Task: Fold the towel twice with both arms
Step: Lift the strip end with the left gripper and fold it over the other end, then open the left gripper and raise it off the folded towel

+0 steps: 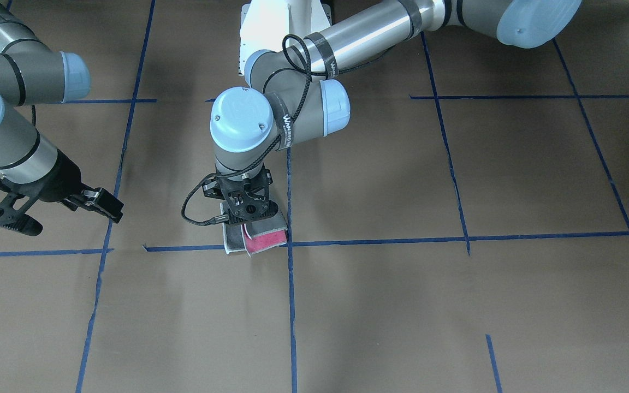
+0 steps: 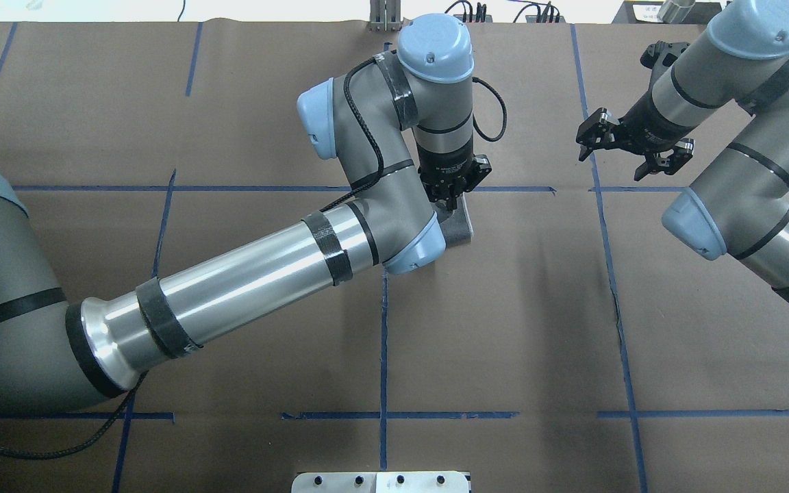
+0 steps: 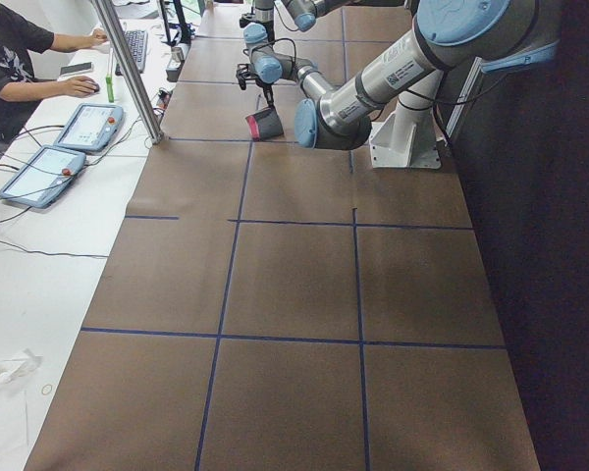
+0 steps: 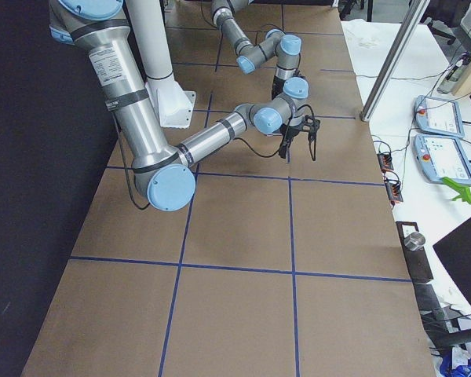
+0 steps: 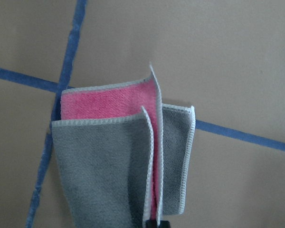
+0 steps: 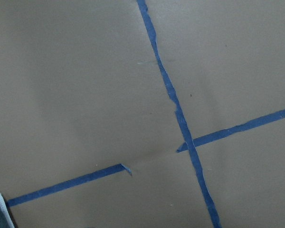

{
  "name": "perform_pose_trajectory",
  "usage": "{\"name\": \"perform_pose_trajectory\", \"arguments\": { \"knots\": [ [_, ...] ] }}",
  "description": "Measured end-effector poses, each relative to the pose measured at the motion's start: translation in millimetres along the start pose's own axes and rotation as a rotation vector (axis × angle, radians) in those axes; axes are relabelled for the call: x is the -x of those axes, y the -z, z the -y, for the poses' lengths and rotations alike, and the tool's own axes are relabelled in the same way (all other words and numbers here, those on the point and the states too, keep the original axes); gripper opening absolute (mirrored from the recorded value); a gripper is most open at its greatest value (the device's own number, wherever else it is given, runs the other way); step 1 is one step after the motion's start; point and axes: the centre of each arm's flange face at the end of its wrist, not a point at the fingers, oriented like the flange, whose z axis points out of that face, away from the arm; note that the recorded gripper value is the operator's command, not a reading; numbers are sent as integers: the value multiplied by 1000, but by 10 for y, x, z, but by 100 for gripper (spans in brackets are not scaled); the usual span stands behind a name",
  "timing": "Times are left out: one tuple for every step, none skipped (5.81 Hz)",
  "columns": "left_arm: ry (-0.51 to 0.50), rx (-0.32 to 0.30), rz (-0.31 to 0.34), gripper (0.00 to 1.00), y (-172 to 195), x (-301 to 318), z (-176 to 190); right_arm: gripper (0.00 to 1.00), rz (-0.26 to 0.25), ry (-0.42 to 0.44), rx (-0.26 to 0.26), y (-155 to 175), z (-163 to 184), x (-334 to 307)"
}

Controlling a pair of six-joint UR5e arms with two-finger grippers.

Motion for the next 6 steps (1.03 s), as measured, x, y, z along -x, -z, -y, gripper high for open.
{"name": "perform_pose_trajectory", "arguments": {
  "knots": [
    [-21, -14, 8, 0, -90, -28, -103, 100, -4, -3, 0, -10, -9, -52],
    [-47, -24, 13, 0, -155, -50, -180, 100, -8, -6, 1, -27, -12, -93],
    [-66, -29, 15, 0, -178, -72, -223, 100, -10, -7, 1, -34, -14, -114],
    [-73, -38, 16, 0, -182, -102, -239, 100, -11, -8, 1, -36, -19, -131],
    [-72, -51, 21, 12, -192, -135, -244, 100, -10, -7, 1, -27, -38, -162],
    [-72, -63, 22, 99, -209, -160, -259, 100, -9, -6, 1, -7, -71, -204]
  ]
}}
